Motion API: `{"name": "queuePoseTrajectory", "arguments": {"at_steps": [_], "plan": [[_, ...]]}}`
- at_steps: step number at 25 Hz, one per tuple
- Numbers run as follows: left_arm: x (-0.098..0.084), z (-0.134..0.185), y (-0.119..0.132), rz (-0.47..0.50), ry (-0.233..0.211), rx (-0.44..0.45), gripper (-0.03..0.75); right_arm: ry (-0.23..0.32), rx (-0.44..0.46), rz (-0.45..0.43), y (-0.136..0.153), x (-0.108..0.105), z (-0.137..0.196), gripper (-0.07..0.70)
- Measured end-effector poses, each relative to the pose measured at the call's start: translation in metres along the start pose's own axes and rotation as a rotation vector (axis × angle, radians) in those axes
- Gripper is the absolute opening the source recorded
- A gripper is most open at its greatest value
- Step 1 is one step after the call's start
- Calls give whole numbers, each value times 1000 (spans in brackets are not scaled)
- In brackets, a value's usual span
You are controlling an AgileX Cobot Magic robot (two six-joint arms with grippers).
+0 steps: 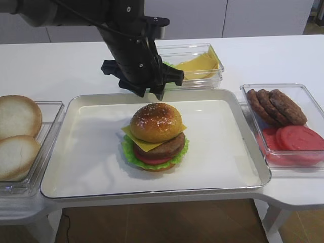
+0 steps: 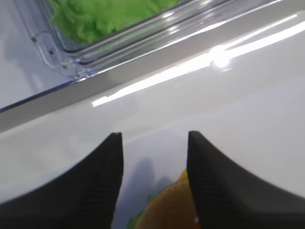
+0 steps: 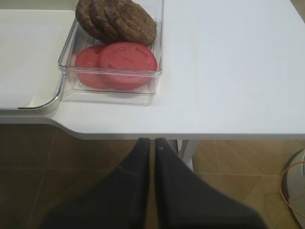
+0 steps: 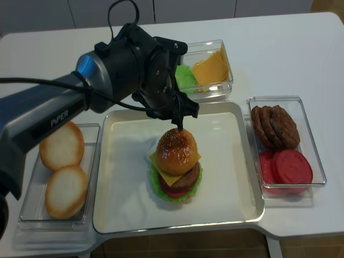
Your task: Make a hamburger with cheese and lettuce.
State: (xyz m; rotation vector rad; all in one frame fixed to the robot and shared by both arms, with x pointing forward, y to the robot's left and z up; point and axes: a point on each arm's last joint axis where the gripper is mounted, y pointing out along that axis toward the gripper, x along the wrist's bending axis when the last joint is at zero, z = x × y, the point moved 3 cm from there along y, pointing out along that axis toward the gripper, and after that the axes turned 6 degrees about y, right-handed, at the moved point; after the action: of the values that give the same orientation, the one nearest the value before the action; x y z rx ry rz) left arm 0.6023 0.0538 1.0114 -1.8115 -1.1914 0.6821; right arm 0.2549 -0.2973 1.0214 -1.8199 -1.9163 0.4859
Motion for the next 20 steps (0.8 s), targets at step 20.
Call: {"name": "queuePoseTrajectory", "arguments": {"at_steps": [20], "plan": [[2,6,-1,-26,-7,85,322,0,0,0,0,0,0,27]]}}
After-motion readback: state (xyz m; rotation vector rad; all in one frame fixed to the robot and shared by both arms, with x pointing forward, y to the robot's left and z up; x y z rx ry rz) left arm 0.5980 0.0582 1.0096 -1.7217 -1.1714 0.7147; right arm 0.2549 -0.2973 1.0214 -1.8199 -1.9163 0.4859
